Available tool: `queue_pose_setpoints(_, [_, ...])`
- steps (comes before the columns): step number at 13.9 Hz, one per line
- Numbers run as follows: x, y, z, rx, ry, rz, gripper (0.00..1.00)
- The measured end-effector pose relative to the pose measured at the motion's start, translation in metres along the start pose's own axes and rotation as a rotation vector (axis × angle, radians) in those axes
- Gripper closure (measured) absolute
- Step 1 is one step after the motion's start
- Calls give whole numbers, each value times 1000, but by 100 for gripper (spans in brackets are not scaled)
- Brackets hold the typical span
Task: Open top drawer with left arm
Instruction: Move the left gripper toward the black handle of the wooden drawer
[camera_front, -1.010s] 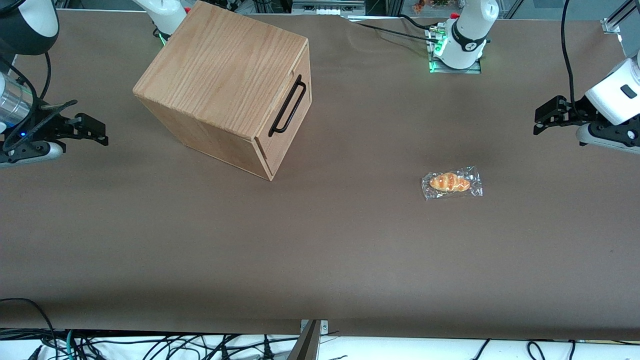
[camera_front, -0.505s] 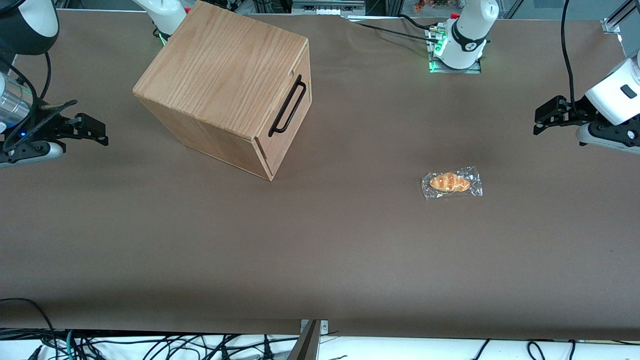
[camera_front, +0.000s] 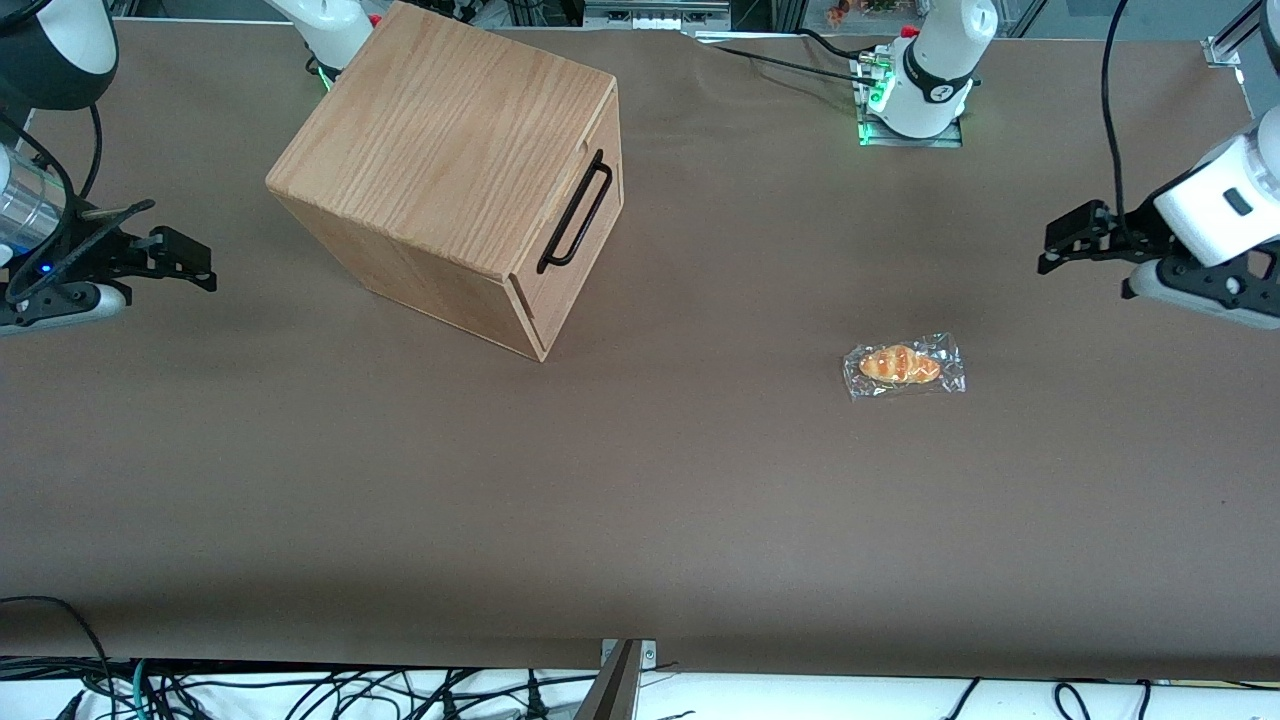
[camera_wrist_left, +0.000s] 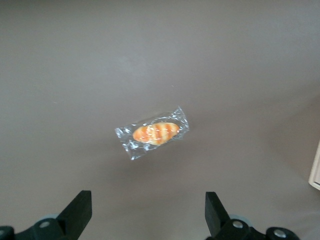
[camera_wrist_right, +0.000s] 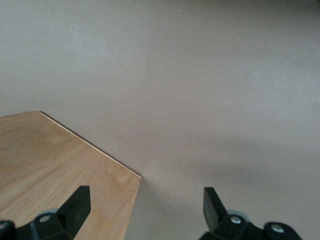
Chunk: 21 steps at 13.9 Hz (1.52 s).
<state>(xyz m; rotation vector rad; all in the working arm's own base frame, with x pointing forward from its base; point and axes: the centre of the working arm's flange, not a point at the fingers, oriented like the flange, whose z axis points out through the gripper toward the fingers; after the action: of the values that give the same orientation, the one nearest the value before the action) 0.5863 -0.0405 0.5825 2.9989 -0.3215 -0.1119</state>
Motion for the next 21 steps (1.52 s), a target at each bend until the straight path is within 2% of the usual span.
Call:
queue_pose_setpoints(3, [18,32,40,-62,-72,15,0])
queue_pose_setpoints(5, [30,79,73,-84,-135,78,0])
queue_pose_setpoints(7, [36,133,103,-129,-191,119,0])
queue_pose_setpoints(9, [34,183,122,-172,-227,123,0])
queue_pose_setpoints(10, [33,207,128,-179,-229,129,0])
queue_pose_setpoints(12, [31,258,143,-191,-210,146,0])
queue_pose_setpoints(13, [31,283,151,-224,-199,145,0])
queue_pose_setpoints(14, [32,305,161,-273,-189,132,0])
queue_pose_setpoints(16, [38,329,179,-366,-174,106,0])
queue_pose_setpoints(17, [43,334,188,-397,-162,89,0])
queue_pose_setpoints(19, [51,340,205,-439,-153,62,0])
queue_pose_setpoints(21, [52,354,222,-464,-153,53,0])
